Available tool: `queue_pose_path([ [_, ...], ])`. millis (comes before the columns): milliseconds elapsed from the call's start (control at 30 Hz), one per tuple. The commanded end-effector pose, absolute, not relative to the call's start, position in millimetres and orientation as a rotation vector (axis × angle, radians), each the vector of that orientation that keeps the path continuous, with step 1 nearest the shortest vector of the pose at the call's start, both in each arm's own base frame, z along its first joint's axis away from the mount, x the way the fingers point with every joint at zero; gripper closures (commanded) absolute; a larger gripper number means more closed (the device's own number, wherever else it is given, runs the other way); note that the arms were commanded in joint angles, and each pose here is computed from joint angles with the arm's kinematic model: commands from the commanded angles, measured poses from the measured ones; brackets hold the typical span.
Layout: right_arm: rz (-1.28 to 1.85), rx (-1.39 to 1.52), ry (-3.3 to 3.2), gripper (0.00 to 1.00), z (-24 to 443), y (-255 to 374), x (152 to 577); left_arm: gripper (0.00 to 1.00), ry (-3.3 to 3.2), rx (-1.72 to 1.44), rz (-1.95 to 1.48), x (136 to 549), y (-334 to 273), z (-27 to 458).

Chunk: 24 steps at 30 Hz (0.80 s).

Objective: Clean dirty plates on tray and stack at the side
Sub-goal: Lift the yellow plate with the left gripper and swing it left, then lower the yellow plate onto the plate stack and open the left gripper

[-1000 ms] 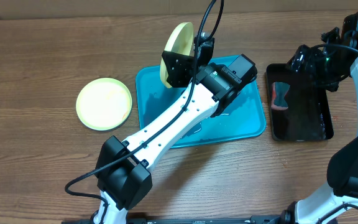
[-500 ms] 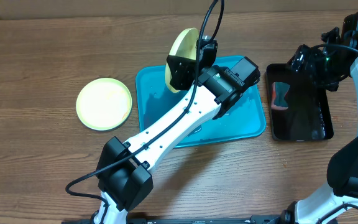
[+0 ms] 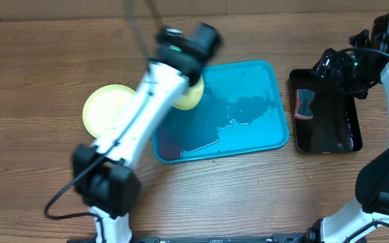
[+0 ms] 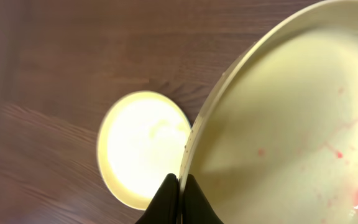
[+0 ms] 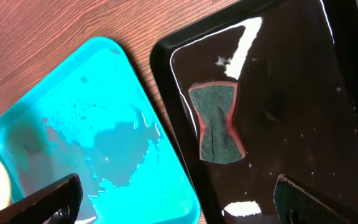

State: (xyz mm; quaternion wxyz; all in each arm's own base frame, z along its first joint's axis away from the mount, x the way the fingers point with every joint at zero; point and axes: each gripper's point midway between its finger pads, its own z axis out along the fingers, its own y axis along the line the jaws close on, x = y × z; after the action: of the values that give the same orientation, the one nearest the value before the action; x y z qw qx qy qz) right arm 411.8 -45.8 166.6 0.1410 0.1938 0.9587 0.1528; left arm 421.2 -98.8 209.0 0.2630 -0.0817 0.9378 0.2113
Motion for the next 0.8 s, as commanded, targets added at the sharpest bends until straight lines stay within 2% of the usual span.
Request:
queue_pose_path([
  [0, 0.430, 0.551, 2.762, 0.00, 168, -46, 412, 0.96, 2.633, -0.185, 0.218, 418, -99, 231],
  [300, 0.430, 0.550, 2.763, 0.00, 168, -46, 412, 0.95, 2.787, -0.369, -0.034, 406, -5, 220],
  [500, 0.430, 0.550, 2.763, 0.00, 168, -46, 412, 0.95, 2.831, -0.538, -0.159, 392, 45, 187],
  [767, 0.430, 0.550, 2.763, 0.00, 168, -46, 412, 0.96, 2.746, -0.707, -0.239, 370, 82, 137],
])
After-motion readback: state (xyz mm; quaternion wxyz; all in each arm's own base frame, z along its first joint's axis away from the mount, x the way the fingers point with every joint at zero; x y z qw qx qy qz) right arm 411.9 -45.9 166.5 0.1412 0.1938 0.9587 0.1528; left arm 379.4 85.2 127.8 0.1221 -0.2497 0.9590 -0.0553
